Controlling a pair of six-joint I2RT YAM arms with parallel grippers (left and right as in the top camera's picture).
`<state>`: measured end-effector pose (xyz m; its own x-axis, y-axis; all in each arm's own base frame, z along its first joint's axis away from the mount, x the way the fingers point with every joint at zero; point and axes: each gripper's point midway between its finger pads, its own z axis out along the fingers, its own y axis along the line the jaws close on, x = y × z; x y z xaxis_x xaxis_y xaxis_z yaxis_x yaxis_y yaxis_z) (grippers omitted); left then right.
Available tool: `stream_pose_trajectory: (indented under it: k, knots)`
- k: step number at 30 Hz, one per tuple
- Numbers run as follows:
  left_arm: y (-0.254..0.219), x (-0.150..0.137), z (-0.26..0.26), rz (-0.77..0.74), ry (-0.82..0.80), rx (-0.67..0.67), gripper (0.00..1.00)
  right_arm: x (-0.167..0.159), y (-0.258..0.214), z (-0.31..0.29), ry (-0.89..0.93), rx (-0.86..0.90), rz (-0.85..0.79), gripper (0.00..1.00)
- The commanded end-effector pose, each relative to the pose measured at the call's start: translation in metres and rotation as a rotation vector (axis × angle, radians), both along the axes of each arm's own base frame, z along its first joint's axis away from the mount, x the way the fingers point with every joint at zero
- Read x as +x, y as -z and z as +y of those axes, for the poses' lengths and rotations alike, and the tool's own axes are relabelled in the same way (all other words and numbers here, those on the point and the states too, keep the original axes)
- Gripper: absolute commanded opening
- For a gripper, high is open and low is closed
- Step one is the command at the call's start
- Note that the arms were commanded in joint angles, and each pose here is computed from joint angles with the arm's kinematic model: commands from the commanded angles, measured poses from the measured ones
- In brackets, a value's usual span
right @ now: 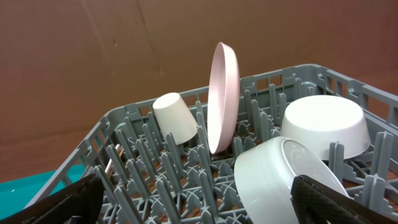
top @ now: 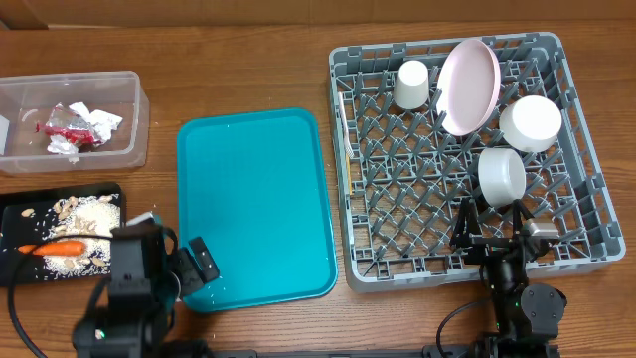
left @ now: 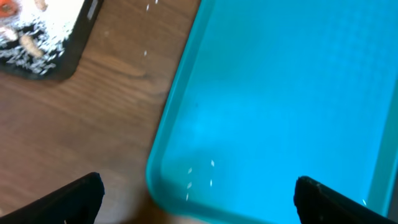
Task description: Sort waste into correct bins and load items into the dishwasher rack
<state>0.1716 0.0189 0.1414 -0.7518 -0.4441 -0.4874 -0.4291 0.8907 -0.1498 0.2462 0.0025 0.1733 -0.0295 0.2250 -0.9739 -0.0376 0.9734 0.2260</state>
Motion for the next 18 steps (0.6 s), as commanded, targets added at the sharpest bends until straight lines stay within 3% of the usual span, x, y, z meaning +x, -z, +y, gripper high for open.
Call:
stream_pose_trajectory:
  k: [1,7,12,18]
  knots:
    - [0.005,0.010,-0.006,-0.115,0.024,-0.024,1.00,0.000,0.002,-0.003,0.014,-0.008,-0.004,1.00]
    - [-0.033,0.056,-0.060,-0.582,0.477,0.001,1.00,0.000,0.002,-0.003,0.014,-0.008,-0.004,1.00]
    - [-0.045,0.064,-0.054,-0.790,0.420,0.040,1.00,0.000,0.002,-0.003,0.015,-0.008,-0.004,1.00]
    - [-0.044,0.063,-0.030,-0.889,0.268,0.095,1.00,0.000,0.002,-0.003,0.014,-0.008,-0.004,1.00]
